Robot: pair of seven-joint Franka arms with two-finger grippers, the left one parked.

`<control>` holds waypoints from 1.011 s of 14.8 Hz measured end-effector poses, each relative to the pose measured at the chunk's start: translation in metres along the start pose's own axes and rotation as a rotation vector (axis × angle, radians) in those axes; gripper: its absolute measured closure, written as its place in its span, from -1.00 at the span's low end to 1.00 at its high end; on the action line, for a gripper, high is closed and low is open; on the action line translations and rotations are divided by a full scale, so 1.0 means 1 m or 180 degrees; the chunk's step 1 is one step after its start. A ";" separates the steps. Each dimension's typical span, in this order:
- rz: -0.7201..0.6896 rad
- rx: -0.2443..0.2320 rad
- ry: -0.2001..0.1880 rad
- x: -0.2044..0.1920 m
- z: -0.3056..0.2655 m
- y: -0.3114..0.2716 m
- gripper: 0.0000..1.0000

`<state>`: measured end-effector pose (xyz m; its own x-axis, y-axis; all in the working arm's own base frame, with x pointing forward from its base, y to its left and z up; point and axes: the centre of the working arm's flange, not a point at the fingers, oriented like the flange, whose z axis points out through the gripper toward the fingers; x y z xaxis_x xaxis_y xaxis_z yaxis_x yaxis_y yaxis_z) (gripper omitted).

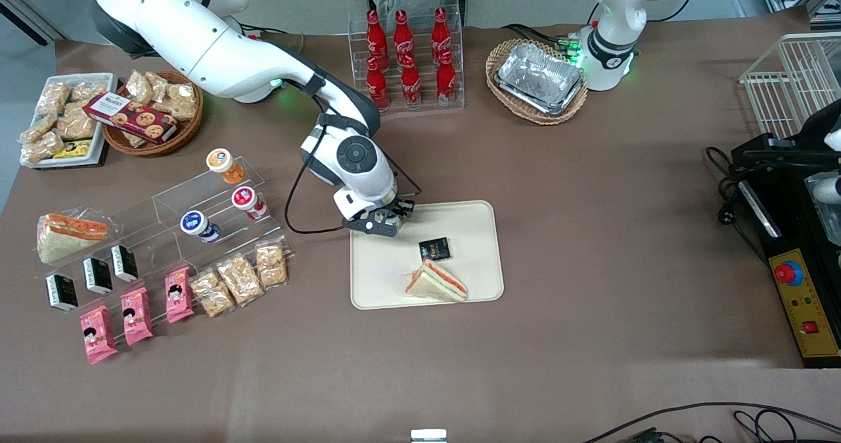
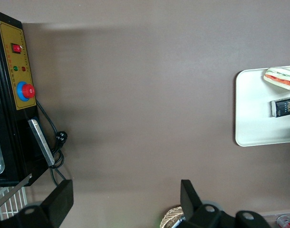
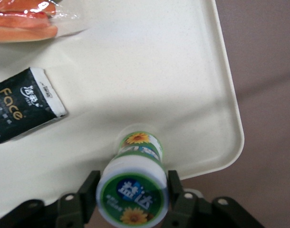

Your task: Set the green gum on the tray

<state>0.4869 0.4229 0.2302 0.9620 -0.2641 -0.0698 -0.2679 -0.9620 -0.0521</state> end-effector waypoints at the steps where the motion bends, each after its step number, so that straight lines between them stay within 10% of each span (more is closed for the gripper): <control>1: 0.0006 -0.0002 -0.0004 0.000 0.001 0.000 -0.46; 4: 0.0019 -0.0007 -0.0011 0.001 0.003 0.001 -0.98; 9: -0.0008 -0.0088 0.0224 0.033 -0.063 0.013 -1.00; 15: -0.0340 -0.0181 0.0075 0.066 -0.281 0.127 -1.00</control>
<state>0.5315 0.2641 0.4986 0.9860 -0.1607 -0.0434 -0.1609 -0.9870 -0.0013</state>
